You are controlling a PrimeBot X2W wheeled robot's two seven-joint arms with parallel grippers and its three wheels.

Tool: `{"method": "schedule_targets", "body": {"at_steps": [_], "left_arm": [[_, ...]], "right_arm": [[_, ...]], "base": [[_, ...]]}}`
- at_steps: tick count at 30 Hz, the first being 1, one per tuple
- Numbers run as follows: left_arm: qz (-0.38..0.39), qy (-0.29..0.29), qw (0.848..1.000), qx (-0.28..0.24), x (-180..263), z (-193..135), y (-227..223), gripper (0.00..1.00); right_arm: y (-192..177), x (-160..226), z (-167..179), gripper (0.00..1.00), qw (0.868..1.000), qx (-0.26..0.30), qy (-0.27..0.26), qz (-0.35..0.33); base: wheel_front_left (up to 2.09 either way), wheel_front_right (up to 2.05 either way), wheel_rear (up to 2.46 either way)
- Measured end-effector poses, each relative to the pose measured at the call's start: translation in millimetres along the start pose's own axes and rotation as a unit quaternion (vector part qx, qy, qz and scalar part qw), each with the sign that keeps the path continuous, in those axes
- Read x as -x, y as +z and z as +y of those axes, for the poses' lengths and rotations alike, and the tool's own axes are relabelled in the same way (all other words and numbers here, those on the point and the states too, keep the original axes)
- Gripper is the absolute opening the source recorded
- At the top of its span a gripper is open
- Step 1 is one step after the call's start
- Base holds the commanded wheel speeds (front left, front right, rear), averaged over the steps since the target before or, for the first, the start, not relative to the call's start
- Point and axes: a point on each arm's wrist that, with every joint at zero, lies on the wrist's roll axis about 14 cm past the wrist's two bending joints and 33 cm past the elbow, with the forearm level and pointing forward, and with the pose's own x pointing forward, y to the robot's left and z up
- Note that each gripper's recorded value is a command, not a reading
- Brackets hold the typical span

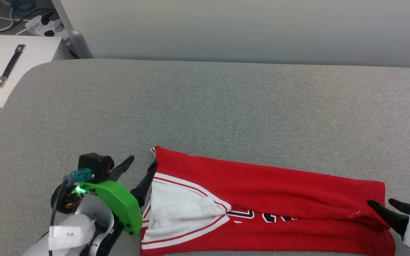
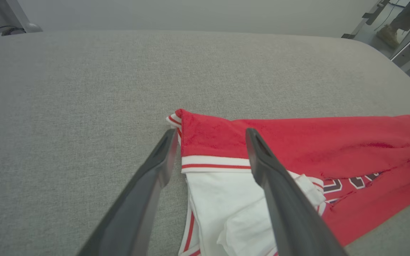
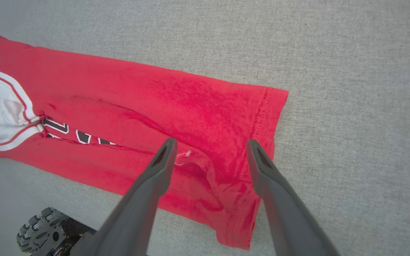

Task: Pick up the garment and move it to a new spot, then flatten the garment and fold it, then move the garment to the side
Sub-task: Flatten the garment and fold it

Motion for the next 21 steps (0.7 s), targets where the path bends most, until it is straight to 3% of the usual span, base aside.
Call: {"method": "schedule_targets", "body": {"at_steps": [3,8,14,17,21], "left_arm": [[-0.085,0.018,0.996,-0.028,-1,7,26,1.00],[-0.162,0.041,0.985,-0.048,-1,8,52,1.00],[-0.280,0.100,0.950,-0.096,23,21,103,1.00],[-0.283,0.111,0.947,-0.107,29,27,99,1.00],[-0.260,0.109,0.954,-0.106,28,31,79,1.00]], "right_arm": [[3,0,-7,1.00,1.000,-0.026,-0.015,-0.002],[-4,-5,-20,1.00,0.996,-0.070,-0.046,0.013],[-23,-18,-32,1.00,0.987,-0.128,-0.086,0.045],[-25,-22,-35,1.00,0.985,-0.139,-0.093,0.051],[-26,-25,-42,1.00,0.982,-0.147,-0.107,0.052]], "base": [[0.00,0.00,0.00],[0.00,0.00,0.00],[0.00,0.00,0.00],[0.00,0.00,0.00],[0.00,0.00,0.00]]}}
